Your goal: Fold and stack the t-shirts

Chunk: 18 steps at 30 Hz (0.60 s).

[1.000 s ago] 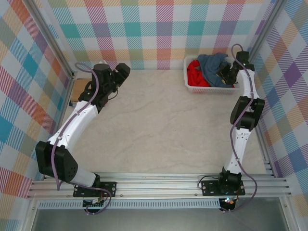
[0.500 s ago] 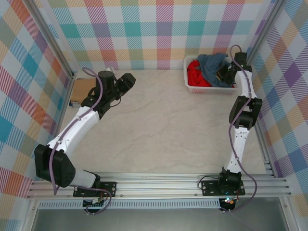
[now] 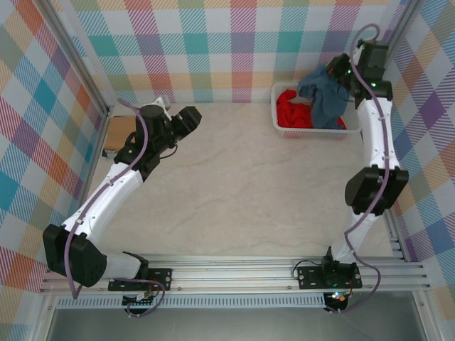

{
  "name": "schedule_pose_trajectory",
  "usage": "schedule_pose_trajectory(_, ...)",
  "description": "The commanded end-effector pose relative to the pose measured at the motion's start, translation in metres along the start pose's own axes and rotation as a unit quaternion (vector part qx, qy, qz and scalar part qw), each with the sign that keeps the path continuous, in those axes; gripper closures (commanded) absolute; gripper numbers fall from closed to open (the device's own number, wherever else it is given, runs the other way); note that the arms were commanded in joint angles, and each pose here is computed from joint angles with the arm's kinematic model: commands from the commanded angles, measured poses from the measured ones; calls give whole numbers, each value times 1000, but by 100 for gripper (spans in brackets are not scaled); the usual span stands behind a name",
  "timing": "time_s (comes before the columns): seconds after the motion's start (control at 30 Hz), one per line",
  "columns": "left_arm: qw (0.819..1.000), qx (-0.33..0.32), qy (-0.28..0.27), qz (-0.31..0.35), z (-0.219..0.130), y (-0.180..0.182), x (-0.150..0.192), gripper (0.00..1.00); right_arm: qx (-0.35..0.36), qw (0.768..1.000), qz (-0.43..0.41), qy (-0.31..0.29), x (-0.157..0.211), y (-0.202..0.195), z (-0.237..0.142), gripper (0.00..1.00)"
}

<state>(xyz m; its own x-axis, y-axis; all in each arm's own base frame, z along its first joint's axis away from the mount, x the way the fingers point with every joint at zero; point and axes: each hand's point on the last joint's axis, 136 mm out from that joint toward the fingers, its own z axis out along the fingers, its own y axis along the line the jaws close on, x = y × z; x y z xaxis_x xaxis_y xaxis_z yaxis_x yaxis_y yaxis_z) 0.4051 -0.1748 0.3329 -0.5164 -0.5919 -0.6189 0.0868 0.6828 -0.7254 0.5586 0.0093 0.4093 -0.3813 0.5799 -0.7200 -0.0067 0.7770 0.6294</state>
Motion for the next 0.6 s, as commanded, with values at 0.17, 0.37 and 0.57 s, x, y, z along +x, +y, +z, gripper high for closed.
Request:
schedule_pose_trajectory(0.17, 999, -33, -5, 27, -7, 6, -2, 32, -213, 973, -76, -42, -17, 168, -109, 100)
schedule_pose_trajectory(0.37, 993, -101, -13, 54, -28, 24, -10, 30, -333, 938, -83, 44, 59, 258, -145, 100)
schedule_pose_trajectory(0.57, 979, -193, -39, 50, -63, 51, -20, 30, -338, 928, -64, 140, 155, 273, -130, 100)
